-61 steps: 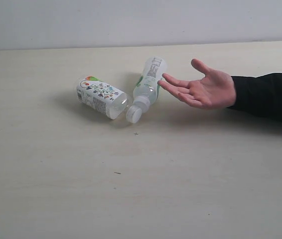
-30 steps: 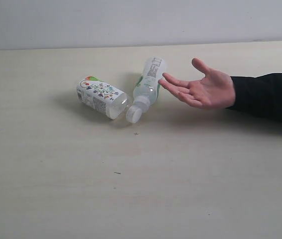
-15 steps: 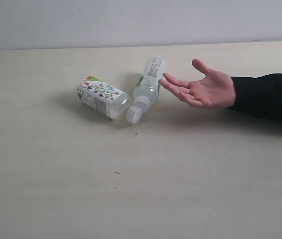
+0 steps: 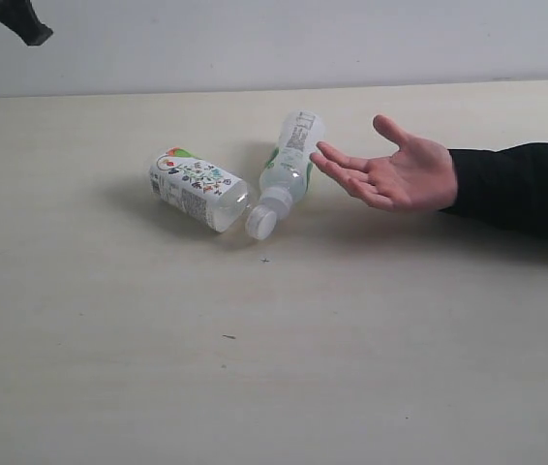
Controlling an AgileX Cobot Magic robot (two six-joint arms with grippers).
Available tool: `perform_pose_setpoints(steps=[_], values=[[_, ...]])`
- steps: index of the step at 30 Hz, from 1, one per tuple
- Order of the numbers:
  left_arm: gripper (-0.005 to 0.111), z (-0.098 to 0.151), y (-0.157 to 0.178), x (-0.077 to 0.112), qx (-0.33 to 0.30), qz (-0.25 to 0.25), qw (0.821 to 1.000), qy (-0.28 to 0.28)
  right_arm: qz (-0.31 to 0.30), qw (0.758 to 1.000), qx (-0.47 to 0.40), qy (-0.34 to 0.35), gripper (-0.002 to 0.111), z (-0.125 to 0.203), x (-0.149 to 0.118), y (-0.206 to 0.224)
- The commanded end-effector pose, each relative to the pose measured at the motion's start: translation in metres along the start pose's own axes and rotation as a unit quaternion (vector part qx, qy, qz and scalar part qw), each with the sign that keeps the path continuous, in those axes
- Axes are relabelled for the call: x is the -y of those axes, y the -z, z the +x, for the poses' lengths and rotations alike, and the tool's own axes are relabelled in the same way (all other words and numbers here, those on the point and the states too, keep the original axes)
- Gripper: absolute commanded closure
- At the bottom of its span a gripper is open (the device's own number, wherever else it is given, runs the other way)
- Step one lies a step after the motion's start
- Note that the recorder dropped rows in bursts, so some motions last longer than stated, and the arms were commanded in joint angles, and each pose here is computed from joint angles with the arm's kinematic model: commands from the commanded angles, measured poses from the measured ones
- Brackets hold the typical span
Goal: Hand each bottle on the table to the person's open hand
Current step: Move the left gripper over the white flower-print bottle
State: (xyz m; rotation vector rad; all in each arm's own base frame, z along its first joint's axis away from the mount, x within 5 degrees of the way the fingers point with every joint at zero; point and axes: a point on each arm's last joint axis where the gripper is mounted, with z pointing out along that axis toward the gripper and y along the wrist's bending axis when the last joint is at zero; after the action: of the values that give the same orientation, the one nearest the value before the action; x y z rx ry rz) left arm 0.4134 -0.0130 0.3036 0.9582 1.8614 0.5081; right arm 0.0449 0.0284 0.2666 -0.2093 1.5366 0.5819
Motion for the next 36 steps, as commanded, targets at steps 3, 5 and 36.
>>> perform_pose_setpoints(steps=[3,5,36], values=[[0.107,-0.021,-0.004,-0.025,-0.061,0.139,0.988,-0.020,-0.002,1.000,-0.001,0.001,0.108,0.001,0.000,0.000],[0.107,-0.022,-0.005,-0.023,-0.092,0.206,0.974,-0.028,-0.002,1.000,-0.001,0.001,0.108,0.001,0.000,0.000],[0.107,-0.029,-0.057,0.013,-0.057,0.323,0.915,-0.235,-0.002,1.000,-0.001,0.001,0.108,0.001,0.000,0.000]])
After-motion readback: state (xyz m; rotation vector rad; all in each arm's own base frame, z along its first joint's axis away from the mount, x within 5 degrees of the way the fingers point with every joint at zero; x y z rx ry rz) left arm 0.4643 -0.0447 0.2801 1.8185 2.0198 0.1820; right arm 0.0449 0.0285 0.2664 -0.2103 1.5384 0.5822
